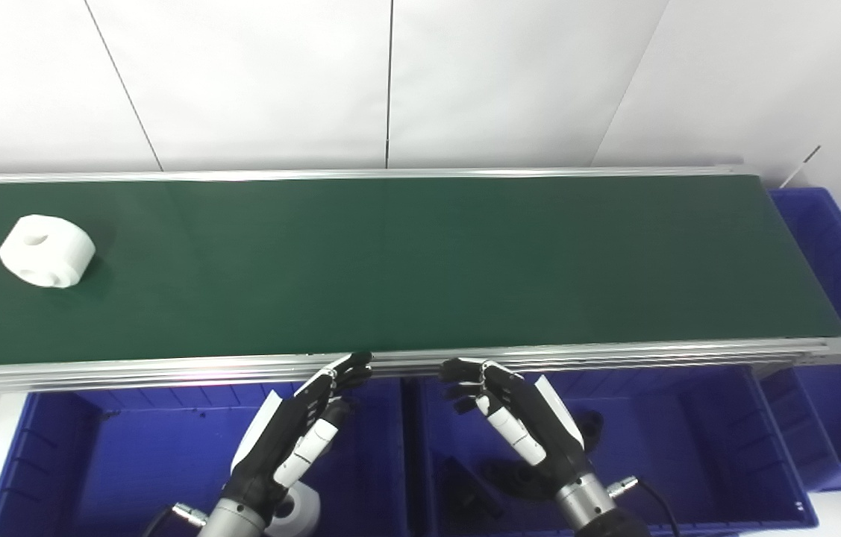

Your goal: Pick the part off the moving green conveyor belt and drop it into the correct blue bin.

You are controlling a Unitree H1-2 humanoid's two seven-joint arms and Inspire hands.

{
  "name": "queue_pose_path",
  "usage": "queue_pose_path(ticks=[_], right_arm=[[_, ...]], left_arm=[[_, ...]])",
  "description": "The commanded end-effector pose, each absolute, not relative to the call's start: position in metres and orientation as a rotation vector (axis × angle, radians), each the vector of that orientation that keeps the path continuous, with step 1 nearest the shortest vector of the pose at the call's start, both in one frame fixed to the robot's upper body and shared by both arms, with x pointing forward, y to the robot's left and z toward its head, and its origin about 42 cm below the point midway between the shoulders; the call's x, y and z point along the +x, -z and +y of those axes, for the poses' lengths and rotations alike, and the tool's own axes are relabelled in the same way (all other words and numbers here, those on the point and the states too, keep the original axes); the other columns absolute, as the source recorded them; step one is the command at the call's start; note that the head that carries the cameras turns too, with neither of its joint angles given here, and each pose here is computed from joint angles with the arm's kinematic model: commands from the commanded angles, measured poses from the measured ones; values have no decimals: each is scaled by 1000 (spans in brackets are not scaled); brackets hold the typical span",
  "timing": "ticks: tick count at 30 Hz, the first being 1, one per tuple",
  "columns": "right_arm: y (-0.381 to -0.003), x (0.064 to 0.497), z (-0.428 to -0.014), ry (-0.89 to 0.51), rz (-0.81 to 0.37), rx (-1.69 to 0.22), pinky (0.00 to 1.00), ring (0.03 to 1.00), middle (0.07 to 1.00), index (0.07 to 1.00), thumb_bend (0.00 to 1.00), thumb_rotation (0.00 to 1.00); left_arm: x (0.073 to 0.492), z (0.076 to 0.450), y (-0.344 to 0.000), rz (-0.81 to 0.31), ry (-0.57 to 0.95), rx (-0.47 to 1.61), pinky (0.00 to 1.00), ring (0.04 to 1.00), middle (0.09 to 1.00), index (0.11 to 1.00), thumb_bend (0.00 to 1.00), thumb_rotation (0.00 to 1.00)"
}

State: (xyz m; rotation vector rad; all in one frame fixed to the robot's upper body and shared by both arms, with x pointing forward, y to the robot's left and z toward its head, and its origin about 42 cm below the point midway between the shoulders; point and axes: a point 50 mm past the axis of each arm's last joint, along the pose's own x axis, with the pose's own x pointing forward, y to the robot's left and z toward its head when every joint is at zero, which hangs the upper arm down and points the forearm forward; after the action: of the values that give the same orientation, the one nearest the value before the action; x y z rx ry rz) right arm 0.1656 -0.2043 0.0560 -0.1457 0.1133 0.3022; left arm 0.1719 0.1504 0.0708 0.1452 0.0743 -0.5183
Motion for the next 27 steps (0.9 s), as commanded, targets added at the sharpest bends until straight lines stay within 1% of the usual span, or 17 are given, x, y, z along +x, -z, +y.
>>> queue_pose_path(ticks=[1,8,27], right_arm=[[-64,171,-204,-305,51,-132,638,703,749,736,727,910],[-64,171,-204,-306,53,-137,637,702,751,741,738,917],[-64,170,-204,-303,53,-134,639,700,745,738,723,913]], left_arm=[[177,147,-78,25,520,142,793,873,862,868,613,964],[177,147,-77,31,519,139,790,871,863,867,613,966],[176,146,-78,16,522,143,789,871,861,866,606,970]])
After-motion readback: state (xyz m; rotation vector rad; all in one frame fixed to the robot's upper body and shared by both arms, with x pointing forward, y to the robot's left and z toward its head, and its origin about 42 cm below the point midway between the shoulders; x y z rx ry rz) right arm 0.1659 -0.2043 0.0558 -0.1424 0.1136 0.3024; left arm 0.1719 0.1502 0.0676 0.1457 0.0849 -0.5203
